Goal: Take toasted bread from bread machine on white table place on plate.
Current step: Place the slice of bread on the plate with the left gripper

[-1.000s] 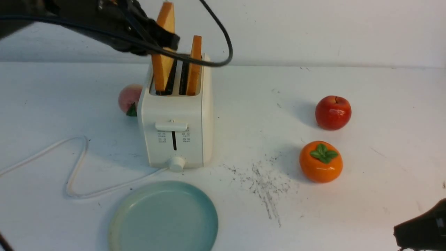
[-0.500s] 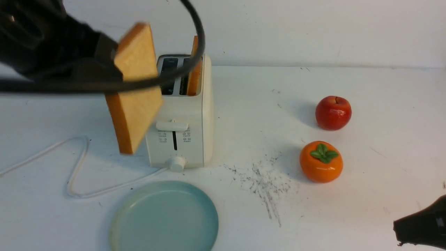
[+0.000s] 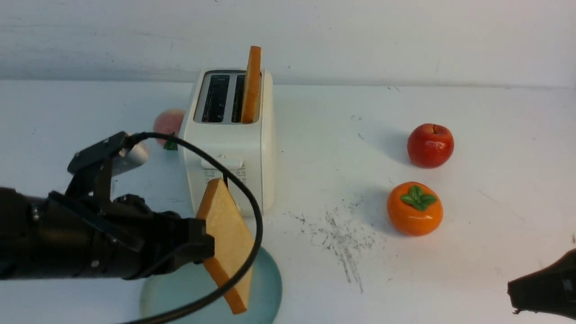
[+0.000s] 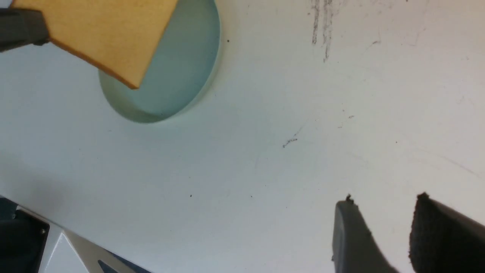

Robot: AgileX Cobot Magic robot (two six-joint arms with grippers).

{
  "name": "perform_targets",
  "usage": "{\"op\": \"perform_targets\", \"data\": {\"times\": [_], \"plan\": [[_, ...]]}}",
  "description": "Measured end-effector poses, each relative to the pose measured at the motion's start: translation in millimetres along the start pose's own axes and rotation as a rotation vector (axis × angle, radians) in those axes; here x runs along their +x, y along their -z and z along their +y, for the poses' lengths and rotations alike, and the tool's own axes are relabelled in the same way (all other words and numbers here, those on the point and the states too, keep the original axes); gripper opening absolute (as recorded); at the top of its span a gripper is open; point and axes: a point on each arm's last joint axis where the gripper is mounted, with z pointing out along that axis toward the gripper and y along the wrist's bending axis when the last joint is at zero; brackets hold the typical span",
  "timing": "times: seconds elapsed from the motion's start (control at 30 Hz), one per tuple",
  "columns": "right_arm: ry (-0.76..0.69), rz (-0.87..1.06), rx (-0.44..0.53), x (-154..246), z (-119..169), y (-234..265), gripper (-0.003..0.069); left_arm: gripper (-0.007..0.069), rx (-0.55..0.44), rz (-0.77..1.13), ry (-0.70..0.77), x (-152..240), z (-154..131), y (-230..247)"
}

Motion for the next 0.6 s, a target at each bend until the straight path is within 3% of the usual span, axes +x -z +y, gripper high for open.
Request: {"op": "perform_targets", "data": {"times": [0.2, 0.4, 0.6], "plan": [[0.008, -0.003, 0.001, -0.3, -0.1, 0.0, 0.0239, 0.0032, 0.024, -0.012, 0.033, 7.6, 7.9, -10.4], [0.002, -0.007, -0.011, -0.6, 1.0, 0.0, 0.0239, 0.0034, -0.018, 0.051, 0.079, 11.9, 20.6, -31.3], [-0.007, -0.01, -0.025, -0.8, 2.2, -0.2, 0.0239, 0.0133, -0.062, 0.077, 0.105, 13.8, 30.3, -44.3]]}}
